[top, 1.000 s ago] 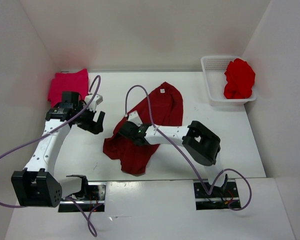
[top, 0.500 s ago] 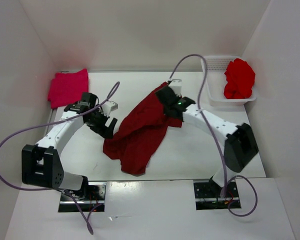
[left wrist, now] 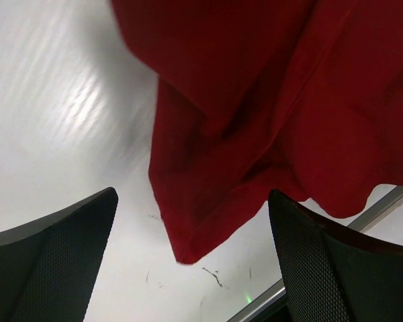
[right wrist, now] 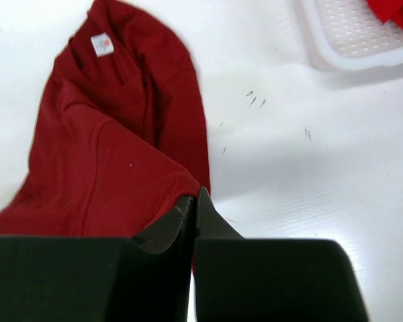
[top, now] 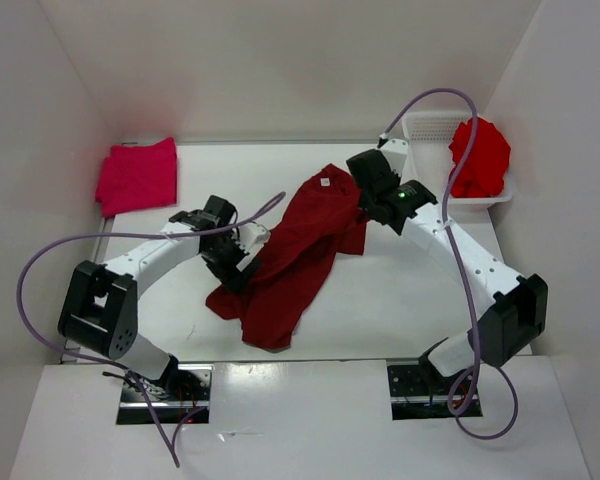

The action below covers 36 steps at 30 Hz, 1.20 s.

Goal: Fold and stack the t-shirts
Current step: Flatten out the tshirt

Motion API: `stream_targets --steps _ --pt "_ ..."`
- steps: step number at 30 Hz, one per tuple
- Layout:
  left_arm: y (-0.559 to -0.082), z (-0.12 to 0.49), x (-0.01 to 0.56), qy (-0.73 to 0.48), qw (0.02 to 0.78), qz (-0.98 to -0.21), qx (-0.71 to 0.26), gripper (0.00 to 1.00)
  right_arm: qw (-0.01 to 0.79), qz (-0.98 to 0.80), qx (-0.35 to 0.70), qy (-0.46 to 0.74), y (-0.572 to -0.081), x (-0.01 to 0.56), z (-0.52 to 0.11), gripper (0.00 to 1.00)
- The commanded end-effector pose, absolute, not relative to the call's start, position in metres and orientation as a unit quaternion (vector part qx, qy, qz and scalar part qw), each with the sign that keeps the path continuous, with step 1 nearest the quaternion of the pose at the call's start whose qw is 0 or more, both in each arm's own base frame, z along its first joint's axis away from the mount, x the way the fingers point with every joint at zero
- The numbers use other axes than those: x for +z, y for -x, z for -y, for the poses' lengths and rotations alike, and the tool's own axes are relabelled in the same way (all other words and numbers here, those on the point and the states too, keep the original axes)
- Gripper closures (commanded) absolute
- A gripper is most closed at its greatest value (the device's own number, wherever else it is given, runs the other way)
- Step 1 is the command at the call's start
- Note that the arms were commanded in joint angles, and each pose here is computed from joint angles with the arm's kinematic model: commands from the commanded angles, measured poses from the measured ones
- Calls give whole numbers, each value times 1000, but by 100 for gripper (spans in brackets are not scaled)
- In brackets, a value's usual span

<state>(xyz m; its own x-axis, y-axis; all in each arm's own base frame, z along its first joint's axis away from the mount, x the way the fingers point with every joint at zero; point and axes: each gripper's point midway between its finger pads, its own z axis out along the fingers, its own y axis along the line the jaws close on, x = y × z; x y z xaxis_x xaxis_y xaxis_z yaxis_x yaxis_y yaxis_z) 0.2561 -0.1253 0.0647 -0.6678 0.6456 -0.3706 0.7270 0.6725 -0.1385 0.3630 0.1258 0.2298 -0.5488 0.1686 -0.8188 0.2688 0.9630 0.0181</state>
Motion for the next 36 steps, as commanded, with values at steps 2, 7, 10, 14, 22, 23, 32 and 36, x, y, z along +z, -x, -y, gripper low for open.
stream_targets --steps 2,7,10,14,22,23,32,36 --pt "-255 122 52 -419 133 -893 -99 1 509 -843 -56 -168 -364 288 -91 100" --pt "-243 128 45 -435 121 -884 -123 1 519 -835 -63 -173 -362 304 -76 100" --pt "-231 133 40 -460 99 -871 -138 1 529 -828 -60 -177 -361 315 -71 100" --pt "-226 139 40 -478 93 -862 -137 3 539 -820 -64 -180 -363 328 -66 100" --pt "-227 134 15 -456 46 -880 -124 80 549 -814 -50 -181 -367 338 -67 100" --pt "-234 135 17 -446 57 -886 -114 90 549 -815 -53 -177 -367 338 -67 100" --pt "-366 89 164 -331 313 -890 -2 100 575 -802 -34 -155 -384 375 -69 100" --pt "-431 23 346 -213 507 -830 92 100 633 -754 -43 -171 -401 449 -57 100"
